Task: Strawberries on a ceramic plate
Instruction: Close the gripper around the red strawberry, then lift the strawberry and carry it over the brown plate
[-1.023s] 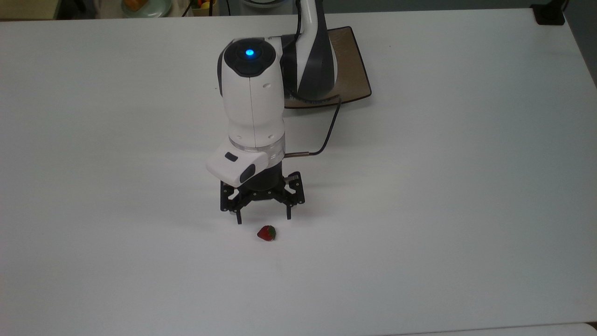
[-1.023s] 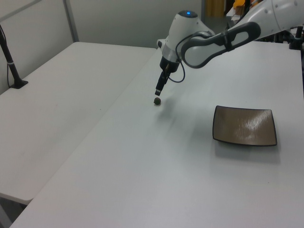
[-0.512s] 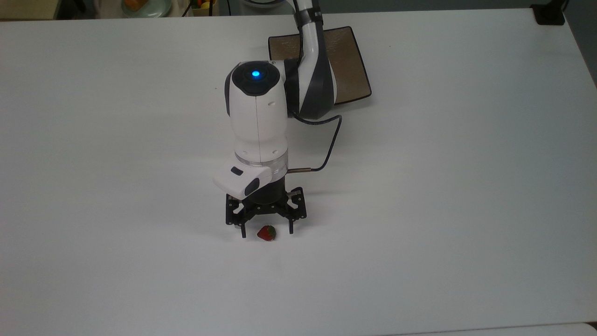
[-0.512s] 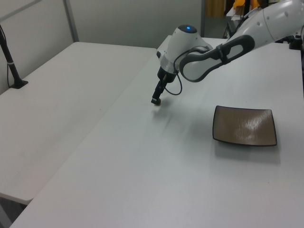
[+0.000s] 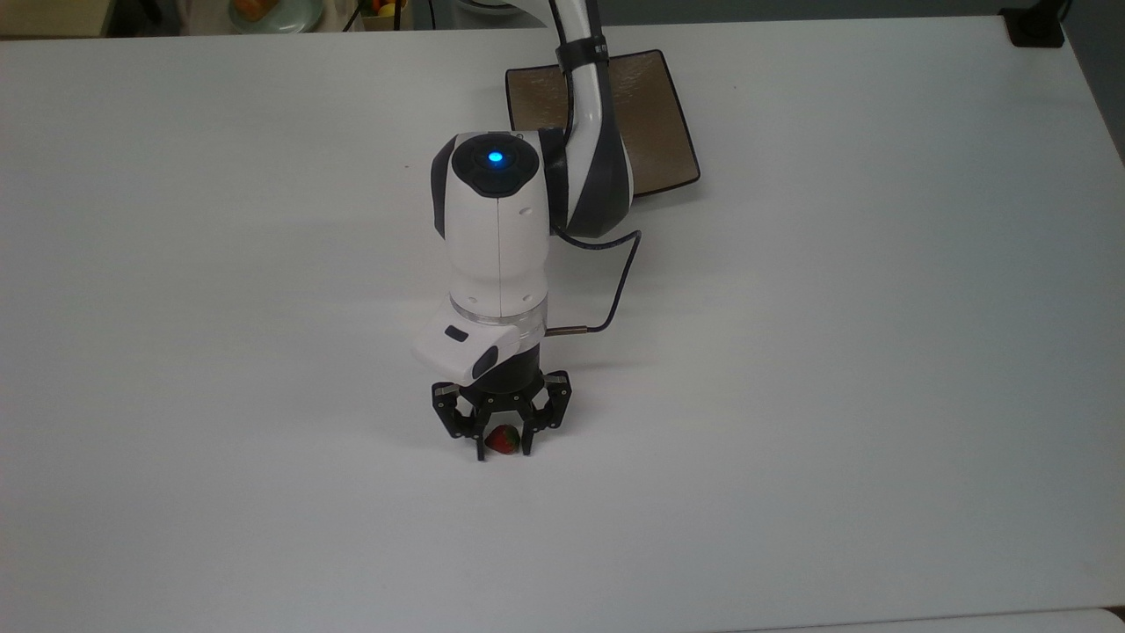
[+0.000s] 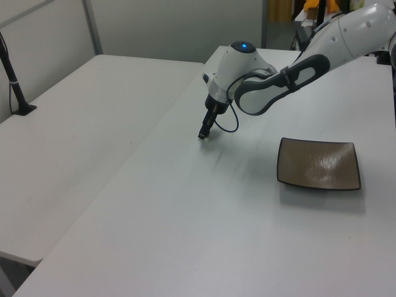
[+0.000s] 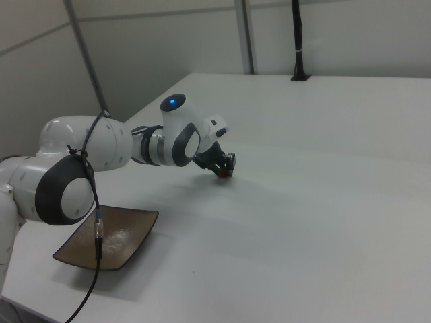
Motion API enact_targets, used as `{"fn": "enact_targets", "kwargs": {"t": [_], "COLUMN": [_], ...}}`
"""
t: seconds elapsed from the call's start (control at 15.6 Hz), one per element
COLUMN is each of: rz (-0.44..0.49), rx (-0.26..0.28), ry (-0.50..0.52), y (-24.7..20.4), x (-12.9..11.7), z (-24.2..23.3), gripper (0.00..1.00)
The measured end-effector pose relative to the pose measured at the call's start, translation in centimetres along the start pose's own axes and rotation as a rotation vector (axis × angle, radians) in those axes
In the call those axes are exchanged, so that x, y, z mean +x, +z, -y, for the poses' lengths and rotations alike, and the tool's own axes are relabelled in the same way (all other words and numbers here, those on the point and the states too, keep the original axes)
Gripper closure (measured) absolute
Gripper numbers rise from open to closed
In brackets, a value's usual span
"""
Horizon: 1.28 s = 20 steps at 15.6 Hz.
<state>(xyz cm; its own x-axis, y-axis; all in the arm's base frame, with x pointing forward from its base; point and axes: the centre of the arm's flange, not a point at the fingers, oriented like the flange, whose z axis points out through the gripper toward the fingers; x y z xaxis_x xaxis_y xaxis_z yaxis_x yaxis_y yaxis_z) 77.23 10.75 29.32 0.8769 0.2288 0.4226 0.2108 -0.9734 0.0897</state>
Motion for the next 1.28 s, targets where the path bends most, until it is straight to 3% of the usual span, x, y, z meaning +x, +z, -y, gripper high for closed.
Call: {"fn": "enact_targets", "kwargs": {"t": [0.06,0.58,0.9,1.28], "rz": [-0.001,-0.01,-0.045,0.164], "rx": [0.0,-0.001,-0.002,0.016], "ry": [0.001,0.002,0.009,0.022], "y": [0.0,-0.6,-4.8,-14.8], "x": [0.0,0.3,1.4,1.4], "z": [0.0,-0.1,-0.5,-1.2], "gripper": [0.61,0.61,0.61,0.61]}}
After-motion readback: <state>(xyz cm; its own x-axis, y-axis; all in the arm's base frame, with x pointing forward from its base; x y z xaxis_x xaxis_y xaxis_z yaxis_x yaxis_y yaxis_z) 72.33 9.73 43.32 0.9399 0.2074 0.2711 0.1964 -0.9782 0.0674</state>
